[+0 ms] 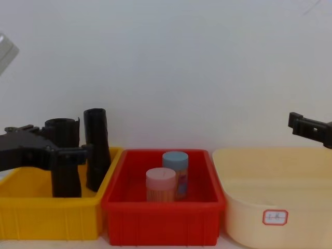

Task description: Pick up the garbage bag with the one hand and transfer it to the other hand.

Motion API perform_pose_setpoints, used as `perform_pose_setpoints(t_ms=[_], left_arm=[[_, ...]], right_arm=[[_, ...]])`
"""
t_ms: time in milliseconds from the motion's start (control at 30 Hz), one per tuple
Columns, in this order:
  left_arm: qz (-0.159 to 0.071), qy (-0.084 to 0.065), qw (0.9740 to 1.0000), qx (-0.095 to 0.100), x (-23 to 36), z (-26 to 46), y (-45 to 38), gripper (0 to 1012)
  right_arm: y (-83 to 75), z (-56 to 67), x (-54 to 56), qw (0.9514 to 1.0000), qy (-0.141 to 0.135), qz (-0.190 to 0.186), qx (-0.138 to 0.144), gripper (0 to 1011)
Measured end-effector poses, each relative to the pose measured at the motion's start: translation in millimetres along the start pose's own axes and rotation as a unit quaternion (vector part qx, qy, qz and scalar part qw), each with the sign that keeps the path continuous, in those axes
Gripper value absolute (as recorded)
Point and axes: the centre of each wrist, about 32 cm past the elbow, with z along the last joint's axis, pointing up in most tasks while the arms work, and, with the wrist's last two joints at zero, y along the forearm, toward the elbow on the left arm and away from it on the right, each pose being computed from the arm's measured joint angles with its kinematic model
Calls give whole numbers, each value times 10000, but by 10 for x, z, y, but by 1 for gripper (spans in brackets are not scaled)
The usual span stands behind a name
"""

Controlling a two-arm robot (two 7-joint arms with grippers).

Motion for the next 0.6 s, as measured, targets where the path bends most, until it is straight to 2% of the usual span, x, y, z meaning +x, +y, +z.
perform_pose_setpoints(t_ms=[300,533,600], left_arm=[[71,157,9997,196,161,-21,-2,1001],[230,273,9987,353,297,-51,-70,1001],[256,292,9985,379,318,-54,-87,1002]], right_arm=[[0,0,0,10000,0,0,0,1000],[0,0,0,10000,0,0,0,1000],[0,0,0,10000,0,0,0,1000]])
